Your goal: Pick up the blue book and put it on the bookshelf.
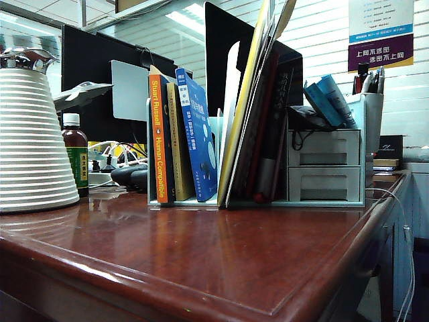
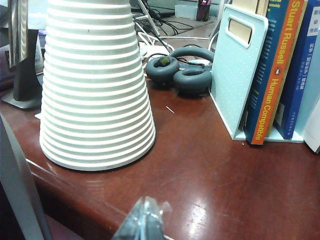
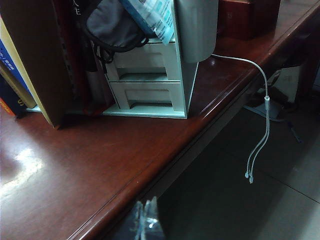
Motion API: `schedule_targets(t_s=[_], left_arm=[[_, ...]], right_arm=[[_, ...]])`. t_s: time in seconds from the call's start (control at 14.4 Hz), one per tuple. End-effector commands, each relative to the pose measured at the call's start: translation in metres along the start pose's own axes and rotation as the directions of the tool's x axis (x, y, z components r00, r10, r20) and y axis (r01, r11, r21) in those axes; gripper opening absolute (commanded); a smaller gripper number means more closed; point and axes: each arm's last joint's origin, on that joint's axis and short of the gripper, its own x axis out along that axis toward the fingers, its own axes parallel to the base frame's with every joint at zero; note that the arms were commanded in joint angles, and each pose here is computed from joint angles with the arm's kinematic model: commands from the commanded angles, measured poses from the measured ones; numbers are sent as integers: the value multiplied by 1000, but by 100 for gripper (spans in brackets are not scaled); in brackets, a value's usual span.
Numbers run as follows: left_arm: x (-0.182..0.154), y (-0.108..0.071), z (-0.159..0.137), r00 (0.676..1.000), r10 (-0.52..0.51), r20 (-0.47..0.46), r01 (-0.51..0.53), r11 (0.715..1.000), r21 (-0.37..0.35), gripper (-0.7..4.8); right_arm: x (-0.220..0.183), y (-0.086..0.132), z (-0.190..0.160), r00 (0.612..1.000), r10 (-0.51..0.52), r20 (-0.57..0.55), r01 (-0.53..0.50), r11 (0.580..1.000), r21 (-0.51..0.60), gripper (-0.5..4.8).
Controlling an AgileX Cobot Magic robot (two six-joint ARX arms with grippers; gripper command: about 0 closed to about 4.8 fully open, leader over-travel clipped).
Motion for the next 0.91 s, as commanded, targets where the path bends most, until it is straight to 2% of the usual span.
schedule_targets(t_s=[0.07,0.14,0.21,0.28,0.35,0.49,0.56,0.63,0.91], left_arm=[[0,0,0,1000,-2,5,2,1000,3,-5],[0,0,0,1000,-2,5,2,1000,3,-5],[0,0,0,1000,-2,5,2,1000,3,-5],[0,0,0,1000,-2,5,2,1000,2,-5],[0,0,0,1000,-2,5,2,1000,2,-5],[0,0,0,1000,-2,5,2,1000,2,-5],[0,0,0,1000,-2,5,2,1000,2,-5],[0,0,0,1000,-2,2,2,1000,3,-5],[0,0,0,1000,-2,0,2,1000,3,-5]], right_arm=[[-1,1,2,1000,3,19,-3,1000,0,-5],[-1,0,3,1000,-9,23,10,1000,-10,-5],[0,-3,1,995,-88,41,89,995,-41,-5],[4,-6,-3,984,-152,94,157,986,-54,-5],[7,-8,-7,976,-160,145,169,984,-52,-5],[13,-13,-33,923,-110,370,139,989,-53,-5],[14,-15,-42,919,-108,378,138,989,-53,-5],[18,-18,-54,934,-114,340,139,989,-53,-5],[19,-19,-58,947,-123,298,145,988,-52,-5]])
